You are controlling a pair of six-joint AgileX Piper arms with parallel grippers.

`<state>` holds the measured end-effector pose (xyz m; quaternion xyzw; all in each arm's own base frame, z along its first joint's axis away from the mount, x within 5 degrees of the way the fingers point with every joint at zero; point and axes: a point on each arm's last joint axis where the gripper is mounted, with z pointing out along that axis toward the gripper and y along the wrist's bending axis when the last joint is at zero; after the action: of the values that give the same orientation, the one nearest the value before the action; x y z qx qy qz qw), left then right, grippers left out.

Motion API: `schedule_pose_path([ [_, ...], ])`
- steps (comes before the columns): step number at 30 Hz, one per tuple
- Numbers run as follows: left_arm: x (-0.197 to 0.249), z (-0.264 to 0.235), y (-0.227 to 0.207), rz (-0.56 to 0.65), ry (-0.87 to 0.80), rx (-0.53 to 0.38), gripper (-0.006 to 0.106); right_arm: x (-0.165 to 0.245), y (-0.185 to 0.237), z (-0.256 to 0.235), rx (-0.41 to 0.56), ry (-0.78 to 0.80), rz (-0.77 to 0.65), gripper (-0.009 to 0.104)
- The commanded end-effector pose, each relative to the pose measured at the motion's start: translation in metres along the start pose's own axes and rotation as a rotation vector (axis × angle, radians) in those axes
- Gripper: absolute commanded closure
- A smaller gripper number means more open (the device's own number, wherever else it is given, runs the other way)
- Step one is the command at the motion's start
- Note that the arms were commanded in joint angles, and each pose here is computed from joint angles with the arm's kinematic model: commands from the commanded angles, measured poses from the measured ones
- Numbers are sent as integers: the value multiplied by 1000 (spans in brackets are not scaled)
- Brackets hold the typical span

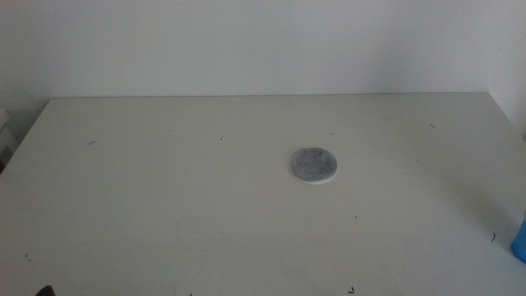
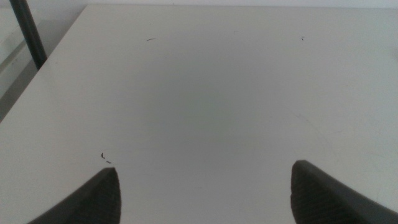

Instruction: Place an empty cup on a cup mat.

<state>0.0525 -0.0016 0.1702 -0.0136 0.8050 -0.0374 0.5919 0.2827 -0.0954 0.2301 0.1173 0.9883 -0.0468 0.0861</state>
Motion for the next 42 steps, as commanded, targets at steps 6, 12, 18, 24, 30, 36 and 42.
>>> schedule_pose_path([
  [6,-8,-1,-1,-11,-75,10,-5,-12,-5,5,31,-55,15,24],
  [12,-8,-1,-1,-11,-75,10,-5,-15,-5,14,27,-48,14,40],
  [18,-8,-1,-1,-11,-75,10,-5,-15,-3,18,15,-33,21,64],
  [24,-8,-1,-1,-11,-75,10,-5,-13,-3,18,14,-19,21,85],
  [30,-8,-1,-1,-11,-75,10,-5,-12,-1,13,12,-19,15,96],
  [36,-8,-1,-1,-11,-75,10,-5,-13,14,-15,-28,-97,24,96],
  [42,-8,-1,-1,-11,-75,10,-5,-28,44,-57,-66,-151,23,96],
])
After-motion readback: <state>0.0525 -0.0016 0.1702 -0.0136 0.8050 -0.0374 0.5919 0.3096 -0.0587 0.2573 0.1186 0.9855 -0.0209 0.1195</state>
